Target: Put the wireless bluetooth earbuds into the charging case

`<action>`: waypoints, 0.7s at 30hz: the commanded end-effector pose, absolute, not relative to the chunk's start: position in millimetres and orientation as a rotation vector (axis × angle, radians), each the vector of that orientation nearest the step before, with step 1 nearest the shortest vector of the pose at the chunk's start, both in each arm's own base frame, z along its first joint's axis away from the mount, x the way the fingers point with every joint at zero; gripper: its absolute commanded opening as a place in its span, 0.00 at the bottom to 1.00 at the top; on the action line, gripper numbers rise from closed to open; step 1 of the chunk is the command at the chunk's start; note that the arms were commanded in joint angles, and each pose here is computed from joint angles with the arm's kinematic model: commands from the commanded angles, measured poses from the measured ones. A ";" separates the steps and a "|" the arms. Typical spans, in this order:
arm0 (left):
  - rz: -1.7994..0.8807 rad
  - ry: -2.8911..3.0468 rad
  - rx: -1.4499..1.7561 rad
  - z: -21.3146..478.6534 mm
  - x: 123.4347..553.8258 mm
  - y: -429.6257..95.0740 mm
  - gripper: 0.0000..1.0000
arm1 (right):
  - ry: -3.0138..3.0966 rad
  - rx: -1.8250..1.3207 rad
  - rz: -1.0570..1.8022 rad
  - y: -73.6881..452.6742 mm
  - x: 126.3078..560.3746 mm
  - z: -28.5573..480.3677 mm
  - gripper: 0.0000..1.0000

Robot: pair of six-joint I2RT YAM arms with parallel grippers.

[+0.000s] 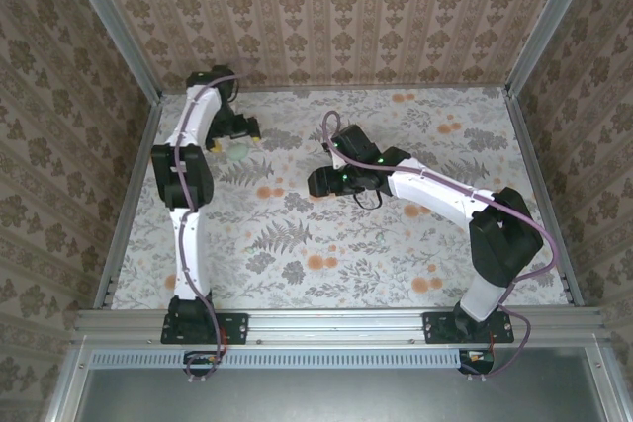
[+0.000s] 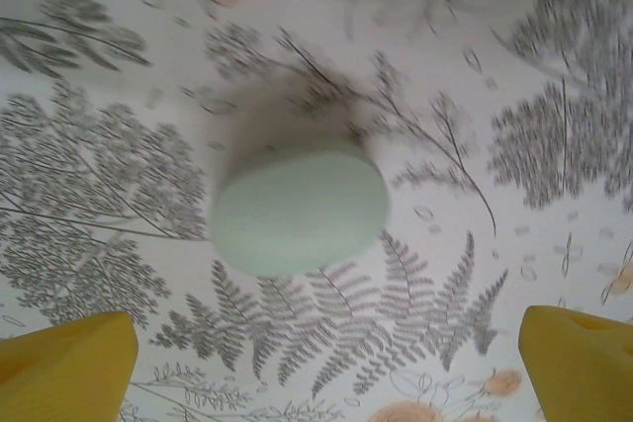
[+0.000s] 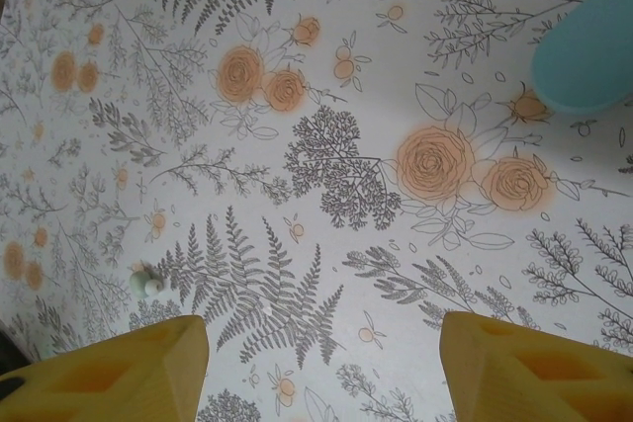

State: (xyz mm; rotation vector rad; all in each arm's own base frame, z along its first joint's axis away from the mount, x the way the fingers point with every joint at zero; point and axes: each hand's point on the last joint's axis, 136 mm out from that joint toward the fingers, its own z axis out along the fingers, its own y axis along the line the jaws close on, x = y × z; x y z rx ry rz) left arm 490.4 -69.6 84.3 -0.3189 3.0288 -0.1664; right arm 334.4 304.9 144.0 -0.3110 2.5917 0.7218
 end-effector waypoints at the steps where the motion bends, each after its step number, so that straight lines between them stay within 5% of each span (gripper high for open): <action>1: -0.299 3.081 -0.502 66.2 489.6 -75.7 1.00 | 2.567 -0.309 0.694 293.5 334.8 152.7 0.65; 21: -0.574 3.115 -0.331 45.3 499.0 -118.0 1.00 | 2.575 -0.297 0.684 283.9 332.1 147.6 0.65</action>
